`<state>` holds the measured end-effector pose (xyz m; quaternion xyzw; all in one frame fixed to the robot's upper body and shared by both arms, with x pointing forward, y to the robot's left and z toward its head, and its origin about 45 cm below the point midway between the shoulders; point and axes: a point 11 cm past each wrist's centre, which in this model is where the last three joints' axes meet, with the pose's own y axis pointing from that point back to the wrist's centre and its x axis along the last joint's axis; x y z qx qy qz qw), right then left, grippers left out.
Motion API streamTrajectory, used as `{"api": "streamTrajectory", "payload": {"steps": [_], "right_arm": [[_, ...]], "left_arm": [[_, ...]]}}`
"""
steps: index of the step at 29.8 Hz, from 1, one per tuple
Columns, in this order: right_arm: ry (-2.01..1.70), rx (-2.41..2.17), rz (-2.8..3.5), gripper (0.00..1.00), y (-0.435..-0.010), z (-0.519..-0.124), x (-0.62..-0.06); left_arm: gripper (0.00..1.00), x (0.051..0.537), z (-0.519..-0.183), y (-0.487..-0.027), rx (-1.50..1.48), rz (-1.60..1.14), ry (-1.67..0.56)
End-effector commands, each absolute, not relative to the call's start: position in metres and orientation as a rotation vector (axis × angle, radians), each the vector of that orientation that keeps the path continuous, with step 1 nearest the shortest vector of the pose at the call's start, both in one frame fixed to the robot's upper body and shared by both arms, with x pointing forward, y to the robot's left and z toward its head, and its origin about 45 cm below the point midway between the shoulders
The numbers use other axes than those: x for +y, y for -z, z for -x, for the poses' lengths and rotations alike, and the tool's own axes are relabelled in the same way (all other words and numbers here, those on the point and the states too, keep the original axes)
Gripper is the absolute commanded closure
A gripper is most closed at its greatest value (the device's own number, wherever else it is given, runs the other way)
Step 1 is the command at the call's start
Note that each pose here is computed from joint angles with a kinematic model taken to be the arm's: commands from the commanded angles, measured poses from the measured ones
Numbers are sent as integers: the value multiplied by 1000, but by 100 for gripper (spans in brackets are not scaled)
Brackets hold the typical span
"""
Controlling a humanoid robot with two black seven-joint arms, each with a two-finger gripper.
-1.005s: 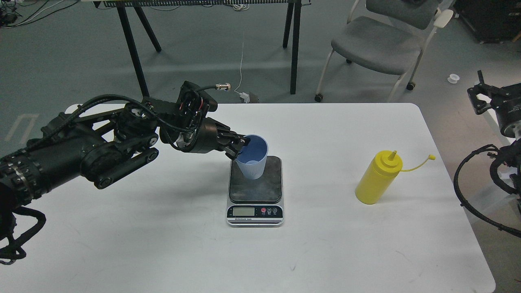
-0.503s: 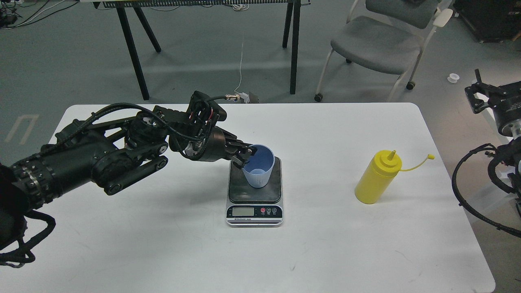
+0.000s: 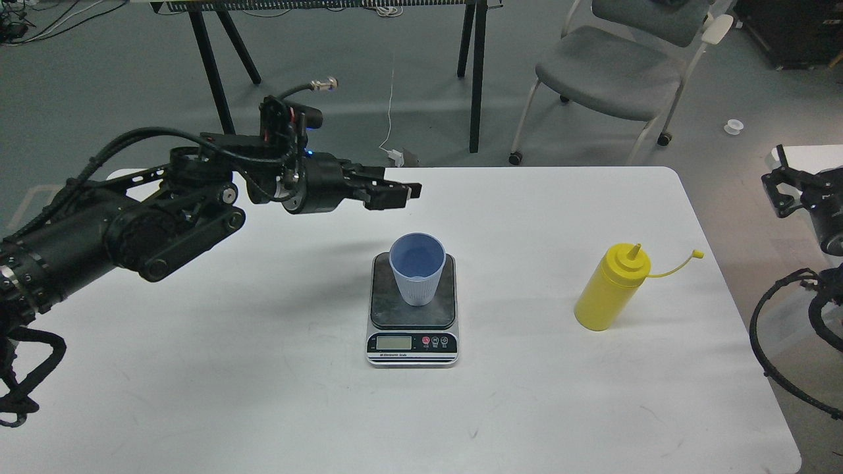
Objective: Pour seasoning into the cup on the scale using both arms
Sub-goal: 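Open the left gripper and withdraw it away from the cup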
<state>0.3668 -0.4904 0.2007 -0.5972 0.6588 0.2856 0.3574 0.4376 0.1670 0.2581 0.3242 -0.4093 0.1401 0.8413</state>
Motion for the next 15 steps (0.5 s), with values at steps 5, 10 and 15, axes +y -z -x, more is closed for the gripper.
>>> {"api": "streamTrajectory", "payload": {"steps": [5, 10, 15], "right_arm": [[-966, 1606, 1576, 0, -152, -301, -438], [-1089, 1610, 1512, 0, -114, -272, -416], [-1220, 1577, 1501, 0, -84, -255, -379]], "left_arm": [[1, 224, -473, -324, -349, -145, -803], [1, 252, -477, -318, -53, 134, -968], [1, 310, -484, -313, 197, 451, -1189]]}}
